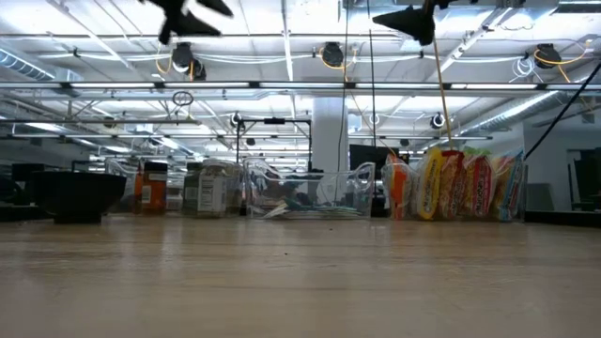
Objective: Pick & Place Food Item
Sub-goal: Return to Home Position
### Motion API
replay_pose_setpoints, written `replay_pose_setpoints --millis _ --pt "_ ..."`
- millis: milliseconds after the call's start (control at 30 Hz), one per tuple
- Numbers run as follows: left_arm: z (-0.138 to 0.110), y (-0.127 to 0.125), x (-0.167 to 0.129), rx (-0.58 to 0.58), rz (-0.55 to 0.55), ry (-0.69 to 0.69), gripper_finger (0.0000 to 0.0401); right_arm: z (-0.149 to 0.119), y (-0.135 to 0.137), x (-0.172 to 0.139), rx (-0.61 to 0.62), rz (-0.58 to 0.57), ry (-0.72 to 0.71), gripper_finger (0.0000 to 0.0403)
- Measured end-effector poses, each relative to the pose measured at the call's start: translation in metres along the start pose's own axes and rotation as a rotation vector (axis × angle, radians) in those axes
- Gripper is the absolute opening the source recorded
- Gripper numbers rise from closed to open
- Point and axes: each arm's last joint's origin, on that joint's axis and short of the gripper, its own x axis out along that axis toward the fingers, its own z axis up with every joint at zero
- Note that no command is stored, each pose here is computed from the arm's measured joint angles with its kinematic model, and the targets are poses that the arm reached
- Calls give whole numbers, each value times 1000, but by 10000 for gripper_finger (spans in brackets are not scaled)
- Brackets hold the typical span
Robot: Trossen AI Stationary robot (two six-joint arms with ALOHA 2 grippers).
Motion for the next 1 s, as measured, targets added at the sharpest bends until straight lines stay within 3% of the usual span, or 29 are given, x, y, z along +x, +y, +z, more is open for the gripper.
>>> replay_pose_setpoints --millis 167,367,733,1000 --pt "26 2 -66 71 -46 -226 241 12 -4 -26 -44 -81 -62 393" --pt "16 16 -116 95 -44 -301 241 20 -6 -62 -108 -223 -121 393" --pt "-63 50 -125 -100 -142 -492 241 12 -11 -93 -106 -401 -132 393" --pt "-107 68 -108 -148 -59 -467 241 -30 -32 -79 -48 -400 -183 393"
